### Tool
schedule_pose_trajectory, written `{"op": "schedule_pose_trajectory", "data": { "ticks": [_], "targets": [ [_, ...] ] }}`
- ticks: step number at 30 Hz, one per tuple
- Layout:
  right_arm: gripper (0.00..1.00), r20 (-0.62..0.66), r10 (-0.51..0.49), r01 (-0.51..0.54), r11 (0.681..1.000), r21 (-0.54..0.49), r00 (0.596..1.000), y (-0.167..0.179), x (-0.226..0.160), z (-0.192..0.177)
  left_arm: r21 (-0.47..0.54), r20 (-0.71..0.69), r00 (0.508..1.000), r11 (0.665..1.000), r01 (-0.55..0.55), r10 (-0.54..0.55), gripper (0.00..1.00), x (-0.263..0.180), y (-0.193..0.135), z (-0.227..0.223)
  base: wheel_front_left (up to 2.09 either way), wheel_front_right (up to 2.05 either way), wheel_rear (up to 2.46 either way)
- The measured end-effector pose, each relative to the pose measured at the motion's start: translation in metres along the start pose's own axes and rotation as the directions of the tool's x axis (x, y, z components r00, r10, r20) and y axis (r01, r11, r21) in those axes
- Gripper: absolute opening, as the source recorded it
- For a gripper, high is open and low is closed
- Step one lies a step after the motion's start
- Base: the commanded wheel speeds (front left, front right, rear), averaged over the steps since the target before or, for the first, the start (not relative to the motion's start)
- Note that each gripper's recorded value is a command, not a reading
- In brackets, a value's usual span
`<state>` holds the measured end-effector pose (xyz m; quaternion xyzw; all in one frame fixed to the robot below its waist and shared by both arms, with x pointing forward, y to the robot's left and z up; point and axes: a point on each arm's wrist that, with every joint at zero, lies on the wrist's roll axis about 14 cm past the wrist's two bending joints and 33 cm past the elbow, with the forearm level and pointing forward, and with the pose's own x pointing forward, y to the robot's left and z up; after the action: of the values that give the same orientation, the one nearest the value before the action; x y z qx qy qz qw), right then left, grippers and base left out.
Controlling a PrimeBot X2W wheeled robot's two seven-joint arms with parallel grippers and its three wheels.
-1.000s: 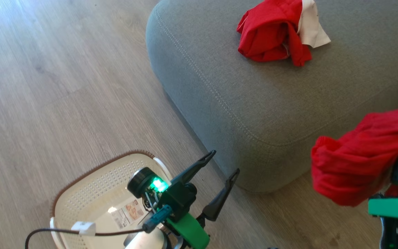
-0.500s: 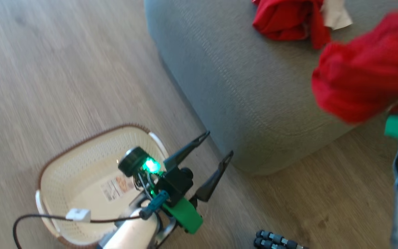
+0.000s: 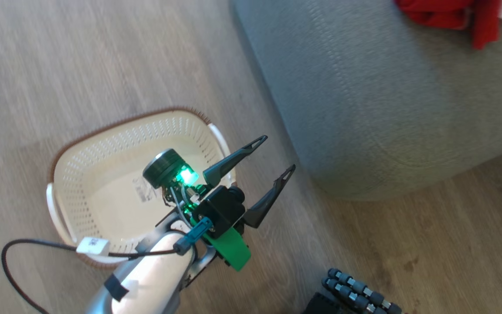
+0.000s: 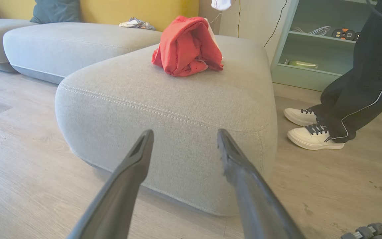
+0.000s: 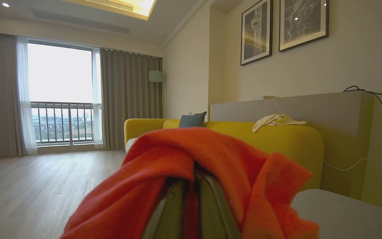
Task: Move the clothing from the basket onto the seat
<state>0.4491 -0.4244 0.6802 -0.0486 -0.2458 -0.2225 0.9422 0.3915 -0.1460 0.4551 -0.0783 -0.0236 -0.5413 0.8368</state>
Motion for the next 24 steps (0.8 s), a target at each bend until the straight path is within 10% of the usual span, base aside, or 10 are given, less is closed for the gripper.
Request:
{"op": "schedule_pose_trajectory", "data": {
  "ticks": [14,24],
  "targets": [
    [0.0,-0.28,-0.12,0.109,0.992,-0.055,0.952,-0.022,0.046,-0.116,-0.032,-0.052,0.996,0.996,-0.08,0.078,1.0,-0.019,0.037,-0.035,0.0,0.0,0.0],
    [0.0,-0.616,-0.162,0.096,0.986,-0.138,0.771,-0.02,-0.017,-0.231,-0.046,-0.067,0.991,0.992,-0.121,0.118,1.0,-0.024,0.056,-0.05,0.0,0.0,0.0]
  ]
}}
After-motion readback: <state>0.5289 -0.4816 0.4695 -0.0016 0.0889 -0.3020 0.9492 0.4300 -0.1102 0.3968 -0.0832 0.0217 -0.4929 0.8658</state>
